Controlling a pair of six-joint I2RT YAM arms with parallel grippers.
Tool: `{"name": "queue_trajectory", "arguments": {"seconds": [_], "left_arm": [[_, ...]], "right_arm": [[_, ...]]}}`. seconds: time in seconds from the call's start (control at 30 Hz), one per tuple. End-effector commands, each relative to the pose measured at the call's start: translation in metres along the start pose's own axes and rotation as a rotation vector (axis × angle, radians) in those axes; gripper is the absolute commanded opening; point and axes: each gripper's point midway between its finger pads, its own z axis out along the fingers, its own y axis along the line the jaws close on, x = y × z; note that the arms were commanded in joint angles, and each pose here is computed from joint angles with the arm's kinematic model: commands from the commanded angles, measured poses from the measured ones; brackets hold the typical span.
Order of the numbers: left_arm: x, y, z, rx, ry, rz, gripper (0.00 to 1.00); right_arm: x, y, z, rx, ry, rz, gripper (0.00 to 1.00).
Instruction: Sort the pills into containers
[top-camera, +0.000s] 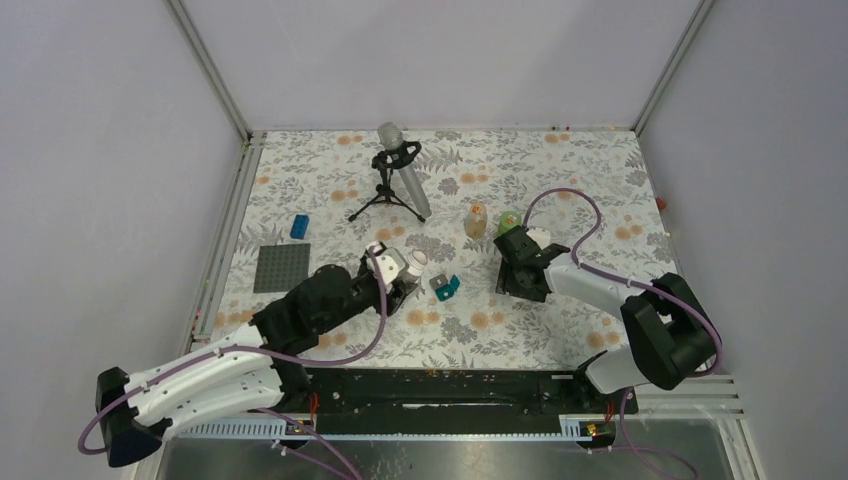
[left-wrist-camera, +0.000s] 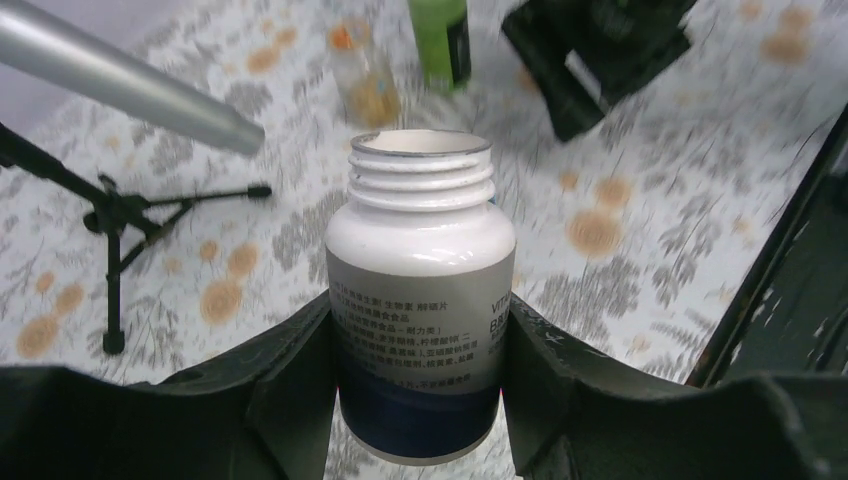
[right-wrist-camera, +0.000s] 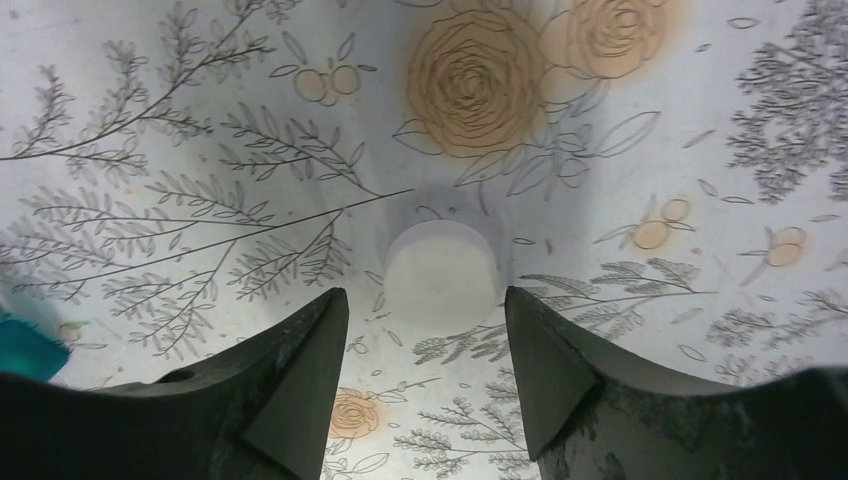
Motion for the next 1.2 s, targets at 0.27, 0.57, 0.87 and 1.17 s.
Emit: {"name": "queue_trajectory", "arguments": {"seconds": [0.27,0.57,0.87,1.17], "left_arm": [[-0.090,-0.011,-0.006,0.079,-0.385,-0.097,0.00],[-0.084,-0.022,-0.001,0.133,-0.376,-0.104,0.00],[-0.078,-0.021,0.001,0.127,-0.350,-0.101,0.00],[-0.073,-0.024,0.005,0.135,-0.330,-0.111,0.00]], "right_arm": [[-0.010,-0.018,-0.007,0.144,0.028,-0.057,0.60],[-0.005,-0.018,-0.002,0.143,0.047,-0.062,0.56],[-0.007,-0.013,0.002,0.124,0.031,-0.046,0.58],[-0.011,-0.013,0.005,0.136,0.009,-0.024,0.59]]}}
